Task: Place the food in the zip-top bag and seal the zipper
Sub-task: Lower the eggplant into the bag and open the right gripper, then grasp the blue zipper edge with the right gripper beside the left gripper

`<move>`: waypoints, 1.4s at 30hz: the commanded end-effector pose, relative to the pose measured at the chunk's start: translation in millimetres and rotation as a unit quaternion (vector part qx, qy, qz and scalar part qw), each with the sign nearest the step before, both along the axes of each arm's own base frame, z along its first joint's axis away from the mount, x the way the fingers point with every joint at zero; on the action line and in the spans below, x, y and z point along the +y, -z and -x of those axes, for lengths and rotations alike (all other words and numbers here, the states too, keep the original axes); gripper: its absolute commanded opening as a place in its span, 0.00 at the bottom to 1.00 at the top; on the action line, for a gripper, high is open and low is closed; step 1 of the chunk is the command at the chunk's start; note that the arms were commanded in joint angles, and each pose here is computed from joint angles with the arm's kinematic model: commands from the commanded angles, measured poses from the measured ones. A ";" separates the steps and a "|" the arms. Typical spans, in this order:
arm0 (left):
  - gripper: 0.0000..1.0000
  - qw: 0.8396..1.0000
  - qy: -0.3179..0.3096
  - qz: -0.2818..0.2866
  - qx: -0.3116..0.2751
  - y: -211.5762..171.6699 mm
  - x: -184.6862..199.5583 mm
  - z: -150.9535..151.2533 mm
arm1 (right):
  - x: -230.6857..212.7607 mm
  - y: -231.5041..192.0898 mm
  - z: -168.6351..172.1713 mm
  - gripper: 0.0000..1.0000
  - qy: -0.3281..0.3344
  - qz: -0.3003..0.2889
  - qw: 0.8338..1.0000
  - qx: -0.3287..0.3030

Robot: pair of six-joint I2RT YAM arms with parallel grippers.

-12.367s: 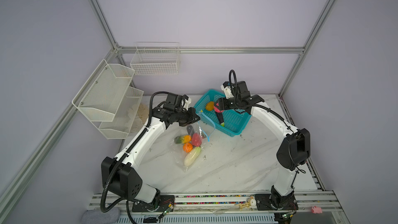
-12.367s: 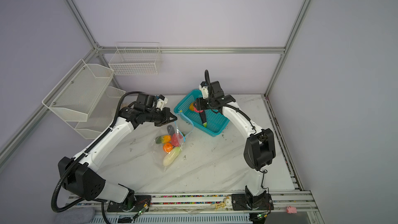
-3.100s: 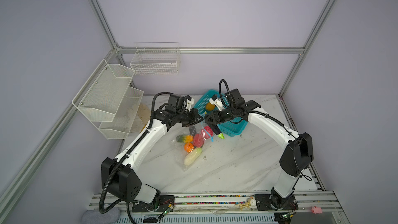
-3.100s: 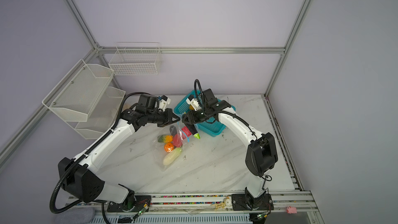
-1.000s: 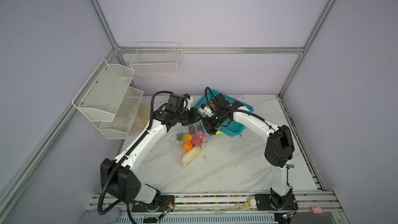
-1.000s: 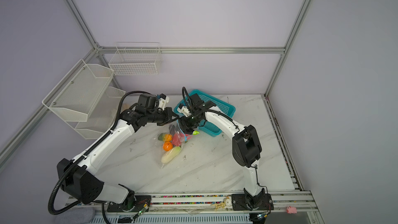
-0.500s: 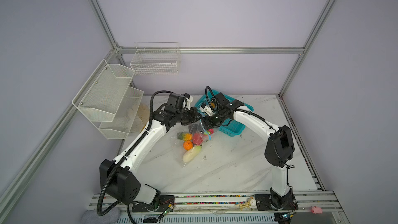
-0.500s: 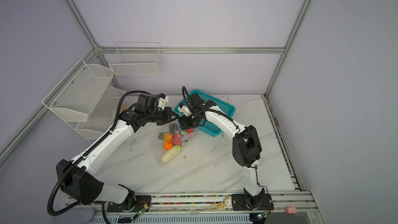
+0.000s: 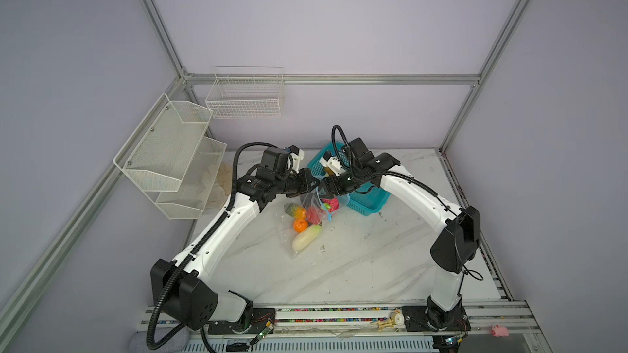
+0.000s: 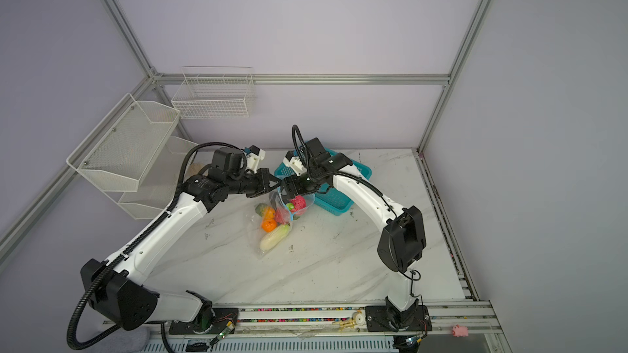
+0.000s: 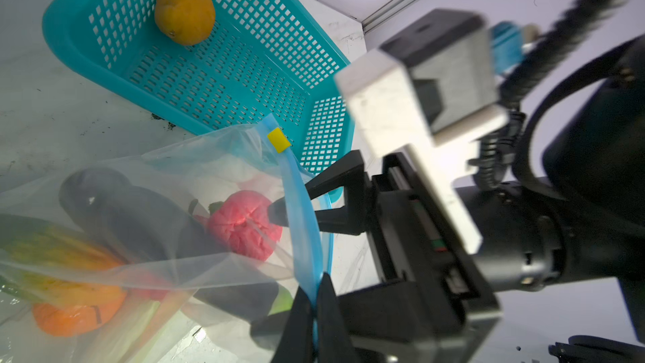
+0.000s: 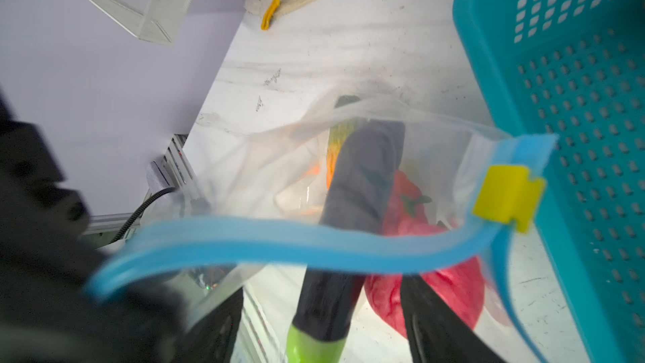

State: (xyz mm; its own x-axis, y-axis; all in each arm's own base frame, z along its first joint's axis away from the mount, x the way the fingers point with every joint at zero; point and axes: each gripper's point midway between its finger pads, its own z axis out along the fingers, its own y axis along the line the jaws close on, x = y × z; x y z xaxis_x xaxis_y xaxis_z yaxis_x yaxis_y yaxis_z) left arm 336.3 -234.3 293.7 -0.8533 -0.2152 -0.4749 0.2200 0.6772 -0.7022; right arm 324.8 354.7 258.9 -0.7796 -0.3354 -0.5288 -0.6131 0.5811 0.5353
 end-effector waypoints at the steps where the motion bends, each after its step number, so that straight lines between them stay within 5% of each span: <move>1: 0.00 0.999 0.030 0.011 0.012 6.5 -9.6 16.0 | 0.0 -25.9 -0.2 0.75 0.002 -0.030 0.999 -0.033; 15: 0.00 1.000 0.024 0.008 0.008 1.7 -6.8 15.7 | -87.2 -8.2 -27.9 0.64 0.201 0.010 0.979 -0.022; 27: 0.00 1.000 0.024 0.006 0.010 0.9 -7.6 13.3 | -82.3 44.4 2.4 0.55 0.195 -0.021 0.977 0.077; 42: 0.00 1.000 0.017 0.000 0.004 -9.5 -2.3 16.6 | -52.9 27.1 14.3 0.16 0.135 -0.084 0.983 0.088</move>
